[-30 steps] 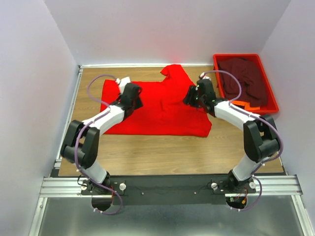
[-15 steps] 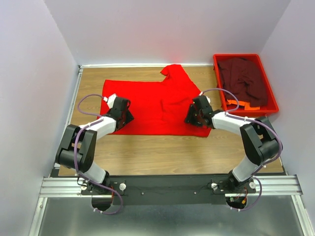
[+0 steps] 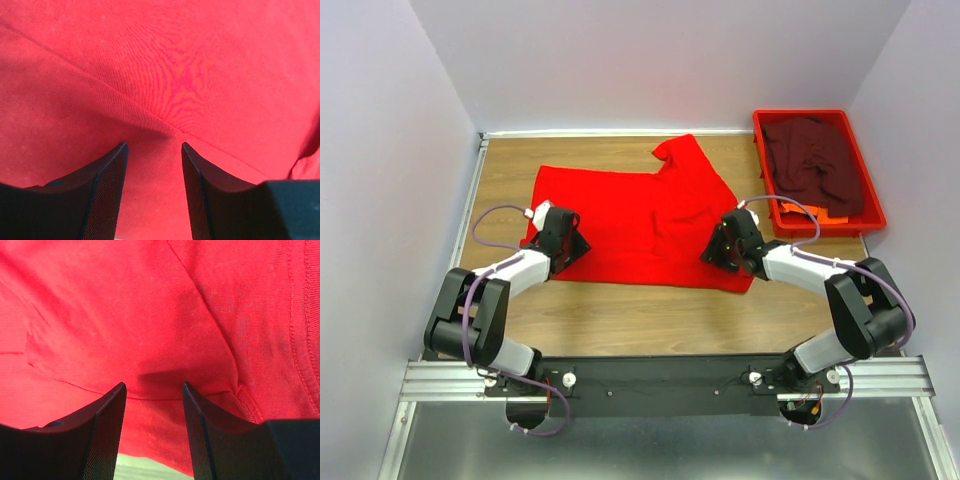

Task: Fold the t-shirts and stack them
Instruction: Fold the tshirt

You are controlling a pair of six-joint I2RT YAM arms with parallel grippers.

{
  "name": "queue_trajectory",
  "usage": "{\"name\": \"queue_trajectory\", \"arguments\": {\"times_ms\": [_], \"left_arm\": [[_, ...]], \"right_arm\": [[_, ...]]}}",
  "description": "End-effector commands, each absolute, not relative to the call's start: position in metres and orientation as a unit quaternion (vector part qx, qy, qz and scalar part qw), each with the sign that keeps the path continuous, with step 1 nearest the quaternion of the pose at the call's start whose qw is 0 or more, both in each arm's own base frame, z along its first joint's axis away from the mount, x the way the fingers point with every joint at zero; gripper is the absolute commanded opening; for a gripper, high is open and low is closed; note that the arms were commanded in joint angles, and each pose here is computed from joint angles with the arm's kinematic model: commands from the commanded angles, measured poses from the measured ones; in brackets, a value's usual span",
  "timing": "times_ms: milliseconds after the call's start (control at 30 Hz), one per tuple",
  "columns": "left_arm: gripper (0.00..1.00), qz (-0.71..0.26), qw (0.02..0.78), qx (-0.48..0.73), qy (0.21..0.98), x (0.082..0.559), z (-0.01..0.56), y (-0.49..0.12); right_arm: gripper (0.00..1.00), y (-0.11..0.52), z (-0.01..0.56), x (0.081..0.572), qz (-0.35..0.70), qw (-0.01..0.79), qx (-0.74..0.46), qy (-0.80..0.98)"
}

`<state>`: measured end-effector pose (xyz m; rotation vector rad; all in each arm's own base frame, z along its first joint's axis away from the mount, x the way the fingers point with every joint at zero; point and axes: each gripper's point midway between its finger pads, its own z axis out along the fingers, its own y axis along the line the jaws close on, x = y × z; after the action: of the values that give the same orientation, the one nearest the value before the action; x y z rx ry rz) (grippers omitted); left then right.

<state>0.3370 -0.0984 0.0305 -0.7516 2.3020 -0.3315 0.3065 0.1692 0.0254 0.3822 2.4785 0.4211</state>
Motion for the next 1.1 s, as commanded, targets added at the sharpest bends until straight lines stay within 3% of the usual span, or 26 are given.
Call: {"name": "queue_trajectory", "arguments": {"times_ms": [0, 233, 367, 467, 633, 733, 767, 800, 867, 1067], "left_arm": [[0.56, -0.111, 0.275, -0.294, 0.909, 0.294, 0.007, -0.093], [0.56, -0.107, 0.252, -0.288, 0.918, 0.261, 0.000, -0.089], [0.56, -0.117, 0.266, -0.272, 0.918, 0.264, 0.017, -0.091], [0.56, -0.088, 0.336, -0.262, 0.901, 0.303, 0.061, -0.076], [0.57, -0.020, 0.449, -0.287, 0.846, 0.396, 0.151, -0.027], [0.56, 0.012, 0.474, -0.318, 0.821, 0.438, 0.173, -0.007], [0.56, 0.023, 0.476, -0.332, 0.814, 0.447, 0.175, 0.003], [0.56, 0.037, 0.464, -0.337, 0.819, 0.459, 0.159, 0.008], [0.55, 0.048, 0.472, -0.344, 0.810, 0.484, 0.168, 0.016], [0.51, 0.113, 0.451, -0.313, 0.828, 0.551, 0.141, 0.028]], "right_arm": [[0.57, 0.136, -0.011, 0.245, 0.085, 0.192, 0.158, 0.965], [0.57, 0.121, -0.007, 0.225, 0.076, 0.174, 0.159, 0.969], [0.57, 0.127, 0.007, 0.241, 0.082, 0.188, 0.147, 0.968], [0.57, 0.144, 0.036, 0.282, 0.103, 0.226, 0.134, 0.959], [0.57, 0.184, 0.114, 0.404, 0.124, 0.339, 0.099, 0.927], [0.59, 0.191, 0.139, 0.458, 0.121, 0.386, 0.083, 0.911], [0.59, 0.200, 0.174, 0.487, 0.140, 0.423, 0.081, 0.892], [0.59, 0.196, 0.149, 0.507, 0.133, 0.410, 0.077, 0.899], [0.59, 0.201, 0.177, 0.549, 0.158, 0.442, 0.079, 0.879], [0.58, 0.201, 0.164, 0.614, 0.217, 0.449, 0.075, 0.863]]}}
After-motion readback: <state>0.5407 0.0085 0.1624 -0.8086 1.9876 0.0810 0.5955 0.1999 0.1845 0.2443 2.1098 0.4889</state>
